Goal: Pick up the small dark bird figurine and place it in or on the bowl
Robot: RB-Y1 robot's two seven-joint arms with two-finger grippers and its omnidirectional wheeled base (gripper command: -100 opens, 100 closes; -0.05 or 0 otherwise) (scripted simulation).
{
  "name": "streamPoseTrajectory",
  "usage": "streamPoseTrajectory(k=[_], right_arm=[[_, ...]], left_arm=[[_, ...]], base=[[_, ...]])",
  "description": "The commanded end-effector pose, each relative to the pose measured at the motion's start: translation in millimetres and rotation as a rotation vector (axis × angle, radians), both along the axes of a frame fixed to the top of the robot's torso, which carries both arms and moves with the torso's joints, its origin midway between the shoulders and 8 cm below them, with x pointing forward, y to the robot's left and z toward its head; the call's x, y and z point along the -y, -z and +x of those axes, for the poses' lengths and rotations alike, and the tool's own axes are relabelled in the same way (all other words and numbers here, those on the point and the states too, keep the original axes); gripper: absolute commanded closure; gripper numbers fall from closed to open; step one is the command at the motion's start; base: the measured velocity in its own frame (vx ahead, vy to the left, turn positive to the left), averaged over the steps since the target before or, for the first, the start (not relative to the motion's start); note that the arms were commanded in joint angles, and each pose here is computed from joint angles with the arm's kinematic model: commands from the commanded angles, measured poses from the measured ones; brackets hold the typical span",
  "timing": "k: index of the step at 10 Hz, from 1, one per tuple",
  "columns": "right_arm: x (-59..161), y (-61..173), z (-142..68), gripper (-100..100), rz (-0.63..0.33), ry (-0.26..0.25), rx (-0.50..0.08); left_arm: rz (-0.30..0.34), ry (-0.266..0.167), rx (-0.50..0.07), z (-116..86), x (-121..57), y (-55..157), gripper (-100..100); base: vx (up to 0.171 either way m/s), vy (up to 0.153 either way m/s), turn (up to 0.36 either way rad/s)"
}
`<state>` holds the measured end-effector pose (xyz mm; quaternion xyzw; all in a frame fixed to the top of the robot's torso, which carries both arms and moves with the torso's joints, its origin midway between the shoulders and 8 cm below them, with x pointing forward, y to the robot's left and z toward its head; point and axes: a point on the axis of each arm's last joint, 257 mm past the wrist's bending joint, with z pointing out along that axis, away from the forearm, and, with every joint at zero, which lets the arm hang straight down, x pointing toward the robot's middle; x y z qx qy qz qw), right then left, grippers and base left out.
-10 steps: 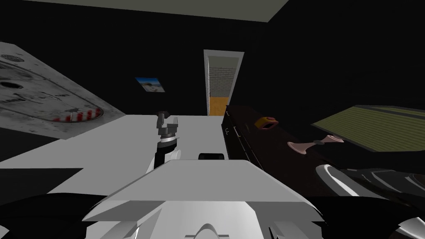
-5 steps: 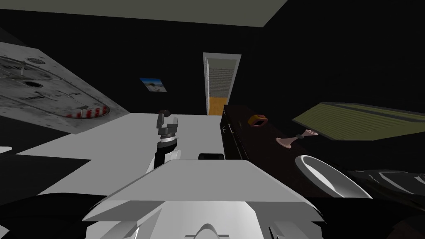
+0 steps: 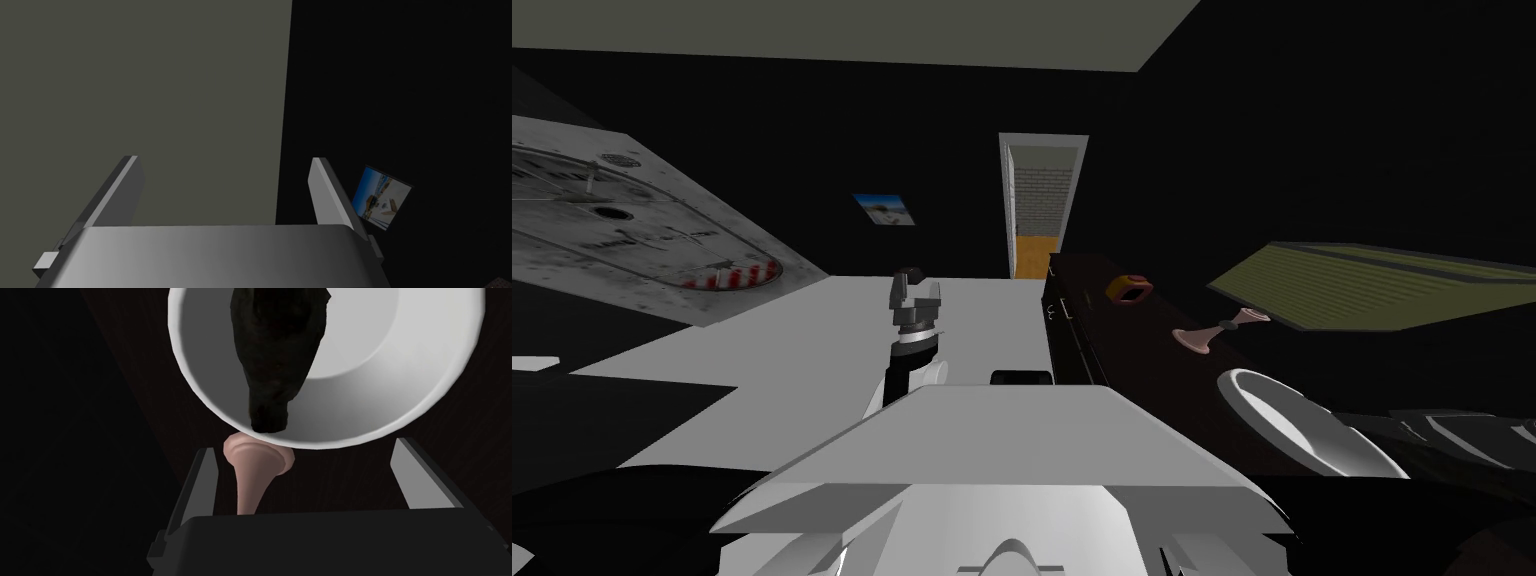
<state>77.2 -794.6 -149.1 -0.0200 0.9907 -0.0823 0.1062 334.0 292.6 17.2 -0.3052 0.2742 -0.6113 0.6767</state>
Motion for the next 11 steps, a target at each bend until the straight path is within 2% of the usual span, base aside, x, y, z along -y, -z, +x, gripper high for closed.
streamPoseTrajectory(k=[1, 2, 3, 6, 7, 8, 10, 11], right_arm=[[0, 0, 0, -100, 0.000, 0.000, 0.000], [0, 0, 0, 0, 0.000, 0.000, 0.000], [-1, -19, 7, -100, -0.002, -0.008, 0.002], [-1, -18, 5, -100, -0.002, -0.005, -0.004], [-3, -37, 15, -100, -0.005, -0.015, 0.004], [-2, -35, 0, -100, -0.010, -0.017, -0.045], [-2, -35, 5, -100, -0.005, -0.006, -0.021], [-3, -37, 15, -100, -0.005, -0.015, 0.004]], left_arm=[[0.000, 0.000, 0.000, 0, 0.0, 0, 0], [0.000, 0.000, 0.000, 0, 0.0, 0, 0], [0.000, 0.000, 0.000, 0, 0.0, 0, 0], [0.000, 0.000, 0.000, 0, 0.0, 0, 0], [0.000, 0.000, 0.000, 0, 0.0, 0, 0], [0.000, 0.000, 0.000, 0, 0.0, 0, 0], [0.000, 0.000, 0.000, 0, 0.0, 0, 0], [0.000, 0.000, 0.000, 0, 0.0, 0, 0]], base=[[0.000, 0.000, 0.000], [0.000, 0.000, 0.000], [-0.008, 0.001, -0.039], [-0.003, 0.000, -0.007], [-0.006, 0.000, -0.033], [-0.007, 0.001, -0.025], [0.000, 0.000, 0.000], [0.000, 0.000, 0.000]])
